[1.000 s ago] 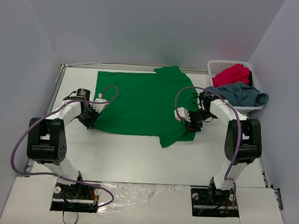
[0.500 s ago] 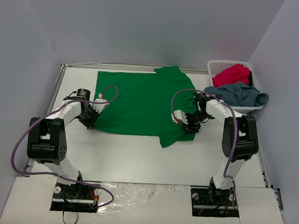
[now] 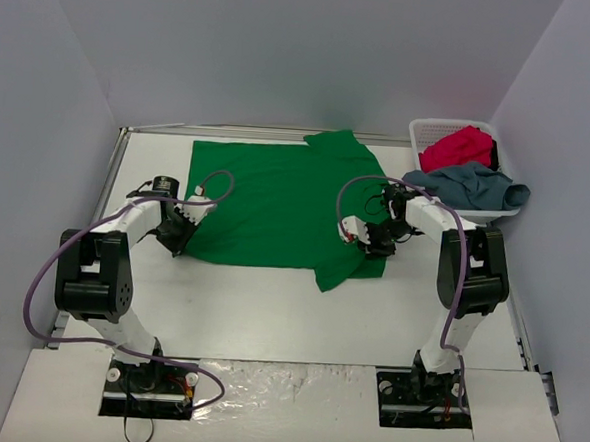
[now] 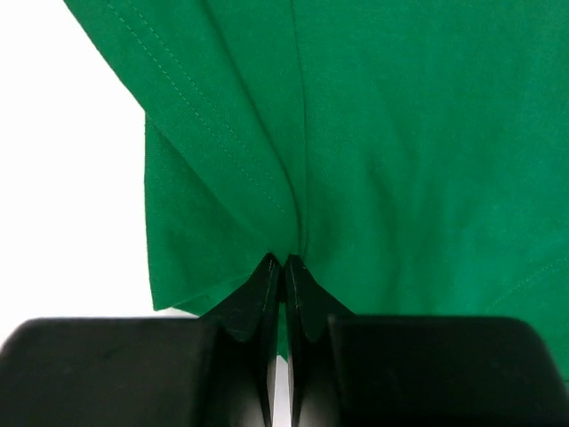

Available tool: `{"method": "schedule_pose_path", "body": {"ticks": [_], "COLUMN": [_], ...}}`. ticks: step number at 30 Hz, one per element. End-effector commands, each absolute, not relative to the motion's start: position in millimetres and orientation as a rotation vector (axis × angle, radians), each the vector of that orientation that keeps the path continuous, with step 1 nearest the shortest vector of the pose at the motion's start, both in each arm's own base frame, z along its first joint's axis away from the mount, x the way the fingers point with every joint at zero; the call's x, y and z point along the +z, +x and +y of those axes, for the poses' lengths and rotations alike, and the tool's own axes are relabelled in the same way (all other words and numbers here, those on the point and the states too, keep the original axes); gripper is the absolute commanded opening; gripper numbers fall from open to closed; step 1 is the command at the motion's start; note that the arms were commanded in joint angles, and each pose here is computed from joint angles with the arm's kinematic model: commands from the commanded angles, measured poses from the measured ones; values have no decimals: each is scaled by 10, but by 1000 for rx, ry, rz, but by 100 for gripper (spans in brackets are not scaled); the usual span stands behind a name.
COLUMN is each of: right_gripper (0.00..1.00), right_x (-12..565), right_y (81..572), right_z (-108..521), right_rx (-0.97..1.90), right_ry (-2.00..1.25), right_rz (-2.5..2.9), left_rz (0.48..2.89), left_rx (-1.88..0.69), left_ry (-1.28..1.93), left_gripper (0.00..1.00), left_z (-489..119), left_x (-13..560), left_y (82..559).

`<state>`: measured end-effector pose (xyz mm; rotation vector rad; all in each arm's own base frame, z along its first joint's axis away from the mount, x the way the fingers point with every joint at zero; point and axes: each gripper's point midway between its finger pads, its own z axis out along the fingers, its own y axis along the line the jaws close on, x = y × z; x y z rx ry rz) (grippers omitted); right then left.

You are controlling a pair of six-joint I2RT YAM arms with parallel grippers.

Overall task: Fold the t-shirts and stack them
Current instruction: Grap the side of the flattened tshirt closest away from the robot with both arms, then fold the flattened tshirt in 1/3 of the way

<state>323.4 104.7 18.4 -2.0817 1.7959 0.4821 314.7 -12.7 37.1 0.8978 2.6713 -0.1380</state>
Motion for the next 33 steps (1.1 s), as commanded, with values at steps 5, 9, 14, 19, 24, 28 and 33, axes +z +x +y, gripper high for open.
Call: {"method": "schedule_pose_path", "body": {"ticks": [5, 9, 14, 19, 24, 28, 33], "right_gripper": [0, 0, 0, 0, 0, 0, 0], "right_x": [397, 757, 1281, 1679, 1804, 1786, 1776], "right_y": [3280, 3410, 3692, 3872, 3672, 3447, 3174], "right_z": [1060, 1054, 1008, 969, 1056, 1102, 1136], "right_rx": [451, 356, 224, 164, 217, 246, 267], "right_ry": [-1998, -1895, -1716, -1585, -1554, -1544, -1548], "right_rz": [1895, 1923, 1960, 1991, 2000, 2039, 2085], "left_rz": [2645, 2599, 2520, 2470, 2431, 2417, 2414], "left_rx": [-162, -167, -164, -157, -156, -160, -166], "left_ry": [887, 870, 864, 882, 917, 943, 983], "left_gripper": [2, 2, 2, 2, 2, 2, 2], "left_z": [-160, -196, -245, -259, -276, -285, -285], "left_x": [495, 654, 936, 1163, 1277, 1270, 1176], "left_y": [3192, 3232, 3333, 3426, 3409, 3300, 3108]}}
